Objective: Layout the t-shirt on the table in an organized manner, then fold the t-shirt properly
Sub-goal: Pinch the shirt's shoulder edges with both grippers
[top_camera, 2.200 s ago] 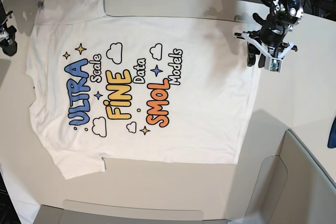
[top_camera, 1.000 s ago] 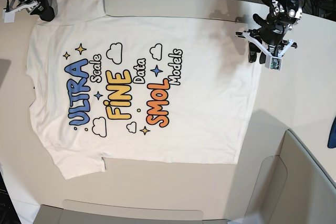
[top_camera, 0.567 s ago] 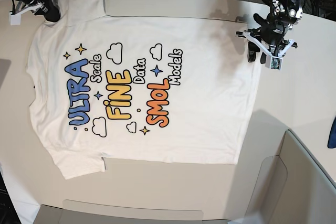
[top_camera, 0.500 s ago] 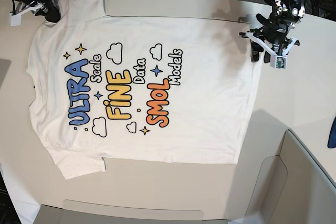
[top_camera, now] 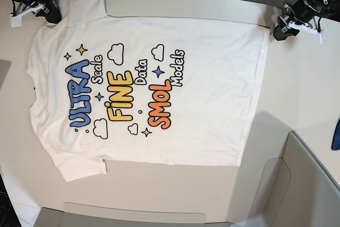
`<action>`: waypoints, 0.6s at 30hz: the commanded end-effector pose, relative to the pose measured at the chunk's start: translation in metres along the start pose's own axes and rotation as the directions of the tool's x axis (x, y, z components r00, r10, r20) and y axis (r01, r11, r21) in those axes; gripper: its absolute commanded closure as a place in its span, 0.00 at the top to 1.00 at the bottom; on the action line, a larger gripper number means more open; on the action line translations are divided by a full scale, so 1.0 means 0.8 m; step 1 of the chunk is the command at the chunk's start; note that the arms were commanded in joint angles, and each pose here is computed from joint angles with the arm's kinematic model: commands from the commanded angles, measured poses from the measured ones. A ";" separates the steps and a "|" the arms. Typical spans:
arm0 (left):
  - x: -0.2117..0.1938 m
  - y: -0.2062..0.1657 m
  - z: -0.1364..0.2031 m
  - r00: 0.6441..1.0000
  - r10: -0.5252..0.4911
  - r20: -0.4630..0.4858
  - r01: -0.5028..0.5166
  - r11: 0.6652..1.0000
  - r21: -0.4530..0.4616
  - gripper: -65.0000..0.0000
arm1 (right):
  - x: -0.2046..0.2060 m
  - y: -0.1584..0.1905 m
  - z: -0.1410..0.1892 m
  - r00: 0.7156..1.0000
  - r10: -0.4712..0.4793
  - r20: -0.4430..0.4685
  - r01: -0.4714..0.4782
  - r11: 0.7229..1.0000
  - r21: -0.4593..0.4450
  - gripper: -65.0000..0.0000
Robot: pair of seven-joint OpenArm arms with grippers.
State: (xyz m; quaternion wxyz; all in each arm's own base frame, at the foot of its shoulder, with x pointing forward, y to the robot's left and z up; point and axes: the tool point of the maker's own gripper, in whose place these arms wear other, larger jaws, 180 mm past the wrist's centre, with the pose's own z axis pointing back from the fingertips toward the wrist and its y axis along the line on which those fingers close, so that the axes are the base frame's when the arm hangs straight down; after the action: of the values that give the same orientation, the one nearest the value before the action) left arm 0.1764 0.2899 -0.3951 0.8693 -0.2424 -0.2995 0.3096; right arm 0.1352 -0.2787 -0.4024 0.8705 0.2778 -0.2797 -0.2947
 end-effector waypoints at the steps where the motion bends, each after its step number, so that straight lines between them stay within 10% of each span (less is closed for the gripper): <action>1: 0.007 -0.004 0.004 1.000 -0.013 0.001 0.013 1.000 -0.013 0.36 | -0.028 -0.034 0.007 0.993 0.010 -0.117 -0.026 0.991 -0.135 0.00; 14: -0.074 -0.030 -0.023 0.982 0.013 -0.190 -0.027 0.997 -0.074 0.35 | -0.030 -0.036 0.008 0.992 0.010 -0.122 -0.027 0.990 -0.139 0.00; 18: -0.071 -0.036 -0.026 0.983 0.009 -0.185 -0.026 0.996 -0.087 0.10 | -0.027 -0.038 0.011 0.992 0.016 -0.124 -0.034 0.989 -0.145 0.00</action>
State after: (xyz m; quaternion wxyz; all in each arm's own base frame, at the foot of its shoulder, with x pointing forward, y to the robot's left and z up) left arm 0.1709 0.2229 -0.4119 0.8706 -0.3215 -0.2401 0.2848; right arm 0.1345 -0.2804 -0.4021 0.8725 0.2752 -0.2783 -0.2926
